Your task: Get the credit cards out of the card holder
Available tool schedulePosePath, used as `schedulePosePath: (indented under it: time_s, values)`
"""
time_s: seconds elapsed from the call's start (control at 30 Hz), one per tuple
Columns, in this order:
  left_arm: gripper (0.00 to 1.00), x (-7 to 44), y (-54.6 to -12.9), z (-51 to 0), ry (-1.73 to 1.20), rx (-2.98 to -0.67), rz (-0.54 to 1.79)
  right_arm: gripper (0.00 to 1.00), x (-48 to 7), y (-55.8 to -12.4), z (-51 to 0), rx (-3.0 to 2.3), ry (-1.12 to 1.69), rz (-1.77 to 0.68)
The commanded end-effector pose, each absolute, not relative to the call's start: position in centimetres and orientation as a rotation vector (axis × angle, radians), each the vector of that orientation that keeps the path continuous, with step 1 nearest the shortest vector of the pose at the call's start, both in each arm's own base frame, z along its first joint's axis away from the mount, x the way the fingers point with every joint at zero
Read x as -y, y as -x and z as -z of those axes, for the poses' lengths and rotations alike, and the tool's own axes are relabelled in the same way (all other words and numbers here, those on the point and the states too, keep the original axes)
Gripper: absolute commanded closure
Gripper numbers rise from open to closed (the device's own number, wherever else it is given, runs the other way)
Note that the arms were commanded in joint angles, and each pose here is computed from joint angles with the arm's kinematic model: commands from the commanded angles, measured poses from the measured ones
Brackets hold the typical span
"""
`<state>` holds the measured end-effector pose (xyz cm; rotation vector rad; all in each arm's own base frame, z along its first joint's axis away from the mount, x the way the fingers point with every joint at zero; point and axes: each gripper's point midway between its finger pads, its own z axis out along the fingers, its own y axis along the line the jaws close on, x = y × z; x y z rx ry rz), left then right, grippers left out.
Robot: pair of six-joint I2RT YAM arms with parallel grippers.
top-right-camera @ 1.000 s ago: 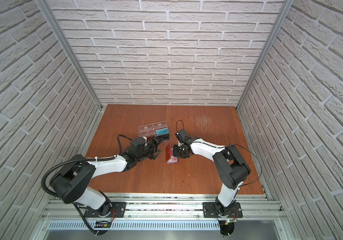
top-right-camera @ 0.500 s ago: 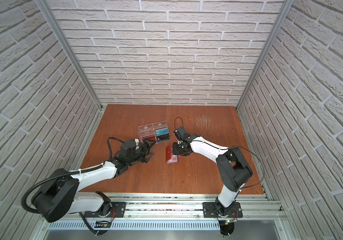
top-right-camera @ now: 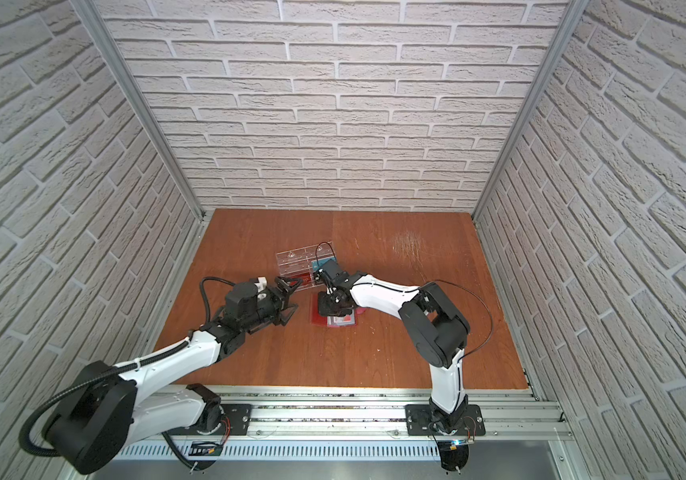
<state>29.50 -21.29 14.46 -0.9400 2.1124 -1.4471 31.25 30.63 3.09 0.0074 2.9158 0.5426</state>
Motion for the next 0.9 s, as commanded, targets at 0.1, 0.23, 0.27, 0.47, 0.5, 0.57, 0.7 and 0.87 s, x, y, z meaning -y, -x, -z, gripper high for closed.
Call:
schedulePosePath:
  time_s: [0.1,0.23,0.27,0.47,0.5,0.57,0.7,0.87]
  values:
    - [0.02,21.6,-30.5,-15.9,0.951,-2.060,1.506,0.68,-32.2,-31.3,-1.2,-2.932,-0.061,-0.562]
    - [0.02,21.9,-31.1,-15.4,0.987,-2.046,1.520,0.70,-31.8,-31.2,-0.9,-2.933,-0.071,-0.548]
    - [0.02,22.1,-31.3,-15.4,0.991,-2.042,1.525,0.70,-31.7,-31.2,-0.9,-2.933,-0.074,-0.547]
    - [0.02,23.5,-32.2,-14.4,1.010,-2.056,1.523,0.71,-31.6,-30.8,-1.1,-2.927,-0.071,-0.573]
    - [0.02,23.8,-32.3,-14.1,1.015,-2.065,1.518,0.70,-31.7,-31.1,-2.5,-2.897,-0.071,-0.609]
    - [0.02,24.4,-32.5,-13.6,1.026,-2.068,1.525,0.71,-31.6,-31.0,-2.9,-2.887,-0.073,-0.631]
    - [0.02,24.9,-32.8,-12.1,1.058,-2.077,1.525,0.71,-31.1,-31.0,-3.6,-2.873,-0.080,-0.643]
    - [0.02,25.2,-32.6,-10.9,1.076,-2.098,1.483,0.71,-30.4,-30.9,-4.2,-2.864,-0.081,-0.642]
